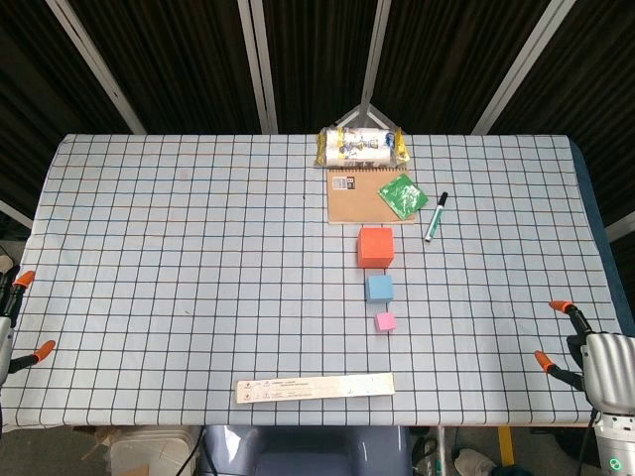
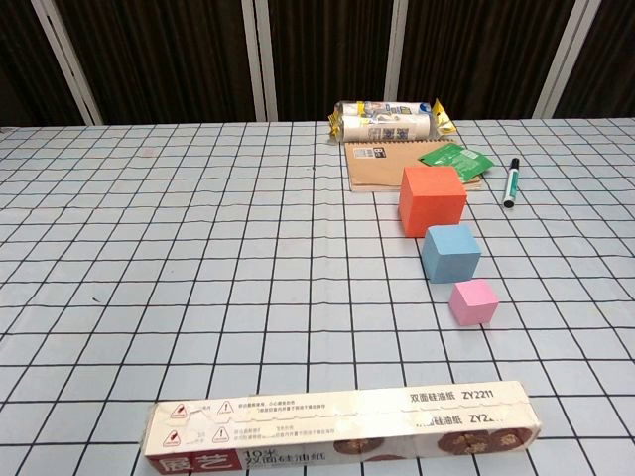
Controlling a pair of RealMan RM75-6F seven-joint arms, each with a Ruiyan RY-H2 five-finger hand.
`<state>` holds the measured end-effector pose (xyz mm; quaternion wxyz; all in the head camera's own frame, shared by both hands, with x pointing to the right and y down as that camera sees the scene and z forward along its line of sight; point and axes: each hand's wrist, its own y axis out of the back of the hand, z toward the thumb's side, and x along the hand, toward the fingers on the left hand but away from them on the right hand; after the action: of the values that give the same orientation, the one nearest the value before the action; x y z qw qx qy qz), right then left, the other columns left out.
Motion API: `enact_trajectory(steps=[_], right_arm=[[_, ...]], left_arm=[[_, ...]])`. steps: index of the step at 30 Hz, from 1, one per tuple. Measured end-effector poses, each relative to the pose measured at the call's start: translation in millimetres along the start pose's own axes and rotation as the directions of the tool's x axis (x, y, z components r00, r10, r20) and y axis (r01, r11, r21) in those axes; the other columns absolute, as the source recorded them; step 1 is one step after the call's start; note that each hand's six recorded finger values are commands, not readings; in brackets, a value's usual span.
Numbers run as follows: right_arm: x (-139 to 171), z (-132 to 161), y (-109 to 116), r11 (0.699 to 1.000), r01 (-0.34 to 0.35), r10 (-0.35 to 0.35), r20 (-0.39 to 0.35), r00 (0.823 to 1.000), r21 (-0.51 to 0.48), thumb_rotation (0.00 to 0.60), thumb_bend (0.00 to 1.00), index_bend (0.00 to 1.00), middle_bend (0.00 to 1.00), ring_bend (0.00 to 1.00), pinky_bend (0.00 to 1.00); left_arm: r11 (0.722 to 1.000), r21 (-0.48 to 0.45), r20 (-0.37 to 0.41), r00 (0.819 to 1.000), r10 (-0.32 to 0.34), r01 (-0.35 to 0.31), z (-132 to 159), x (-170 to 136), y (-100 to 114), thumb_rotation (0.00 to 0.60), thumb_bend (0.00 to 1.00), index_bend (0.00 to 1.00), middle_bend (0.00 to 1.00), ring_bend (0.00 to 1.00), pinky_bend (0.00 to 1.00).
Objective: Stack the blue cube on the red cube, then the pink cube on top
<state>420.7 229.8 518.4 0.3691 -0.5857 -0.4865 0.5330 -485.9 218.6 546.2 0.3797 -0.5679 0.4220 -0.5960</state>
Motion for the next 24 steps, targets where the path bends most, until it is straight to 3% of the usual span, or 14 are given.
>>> enact_trajectory(steps=[14,24], right_arm=[[-3.9,-1.4,-2.1,1.000,0.010,-0.010,-0.002,1.000,-0.018,0.600,0.05,0.34,1.00,1.00,1.00],[-12.3,8.0,-12.8,0.997,0.019,-0.021,-0.020,1.000,-0.081,0.600,0.05,0.43,1.00,1.00,1.00]], left_arm=[[1.000,-0.002,0.014,1.000,0.013,-0.013,2.0,-5.8,2.7,0.600,0.16,0.03,0.00,0.00,0.00],[1.000,0.001,0.008,1.000,0.008,-0.008,3.8,-3.2,0.8,0.600,0.16,0.03,0.00,0.00,0.00]])
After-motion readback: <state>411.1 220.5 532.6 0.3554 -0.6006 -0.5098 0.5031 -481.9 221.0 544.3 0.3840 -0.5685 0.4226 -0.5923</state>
